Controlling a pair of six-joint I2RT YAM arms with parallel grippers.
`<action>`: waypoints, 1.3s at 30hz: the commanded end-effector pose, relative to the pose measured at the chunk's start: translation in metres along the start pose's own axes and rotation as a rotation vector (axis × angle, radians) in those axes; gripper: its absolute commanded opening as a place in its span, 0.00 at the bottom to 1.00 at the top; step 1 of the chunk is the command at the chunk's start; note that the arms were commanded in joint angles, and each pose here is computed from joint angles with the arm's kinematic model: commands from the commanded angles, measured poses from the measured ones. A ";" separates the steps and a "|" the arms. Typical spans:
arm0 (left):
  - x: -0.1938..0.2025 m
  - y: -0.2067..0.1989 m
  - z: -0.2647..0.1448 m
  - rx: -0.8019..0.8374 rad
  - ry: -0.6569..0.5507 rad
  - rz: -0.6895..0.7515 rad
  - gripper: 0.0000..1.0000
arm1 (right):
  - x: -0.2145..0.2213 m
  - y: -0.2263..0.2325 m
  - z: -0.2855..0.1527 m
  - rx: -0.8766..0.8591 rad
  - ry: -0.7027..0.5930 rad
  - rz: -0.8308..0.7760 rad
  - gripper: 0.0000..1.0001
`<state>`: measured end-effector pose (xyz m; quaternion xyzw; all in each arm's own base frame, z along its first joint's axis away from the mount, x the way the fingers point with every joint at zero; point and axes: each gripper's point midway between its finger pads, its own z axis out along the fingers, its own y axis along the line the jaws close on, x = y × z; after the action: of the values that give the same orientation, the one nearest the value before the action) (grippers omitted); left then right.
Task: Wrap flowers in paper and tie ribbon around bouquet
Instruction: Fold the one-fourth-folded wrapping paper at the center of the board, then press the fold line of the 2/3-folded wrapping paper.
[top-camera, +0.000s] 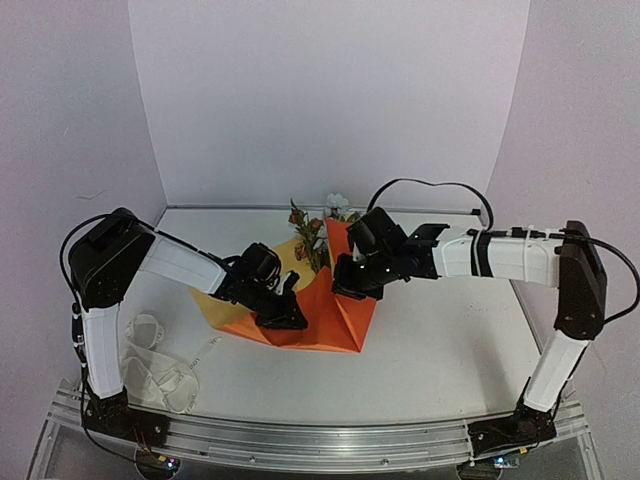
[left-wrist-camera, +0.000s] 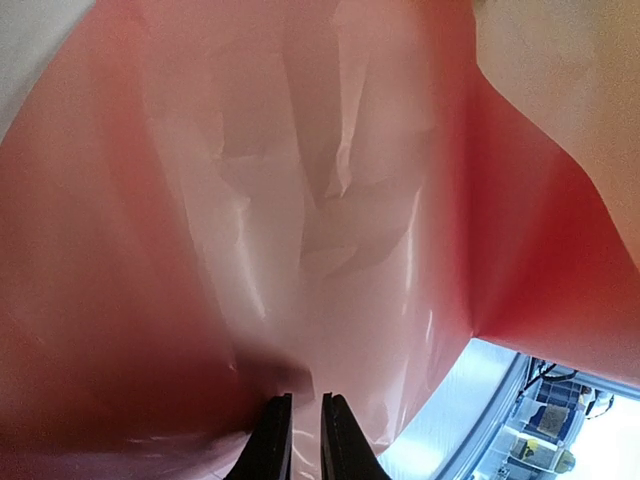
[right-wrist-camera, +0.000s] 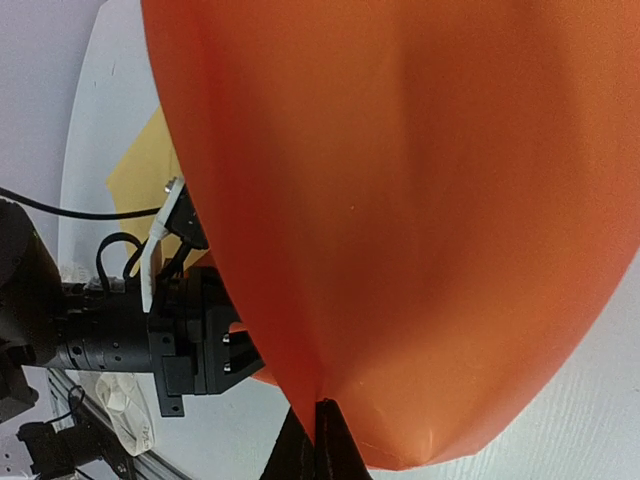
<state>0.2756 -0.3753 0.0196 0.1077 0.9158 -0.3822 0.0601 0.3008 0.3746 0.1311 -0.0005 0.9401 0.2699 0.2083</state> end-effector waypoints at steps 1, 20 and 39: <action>-0.011 -0.016 -0.015 0.031 -0.065 0.016 0.14 | 0.008 0.021 0.021 -0.072 0.081 -0.066 0.00; -0.080 -0.044 -0.104 0.142 -0.321 -0.050 0.39 | 0.029 0.015 0.078 -0.063 0.178 -0.080 0.00; -0.117 -0.011 -0.063 -0.035 -0.283 -0.046 0.38 | 0.032 0.011 0.083 -0.036 0.167 -0.086 0.01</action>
<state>0.3715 -0.3528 0.0962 0.0194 0.9013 -0.3988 0.1682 0.2980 0.4213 0.0541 -0.0588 0.9525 0.2730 0.1216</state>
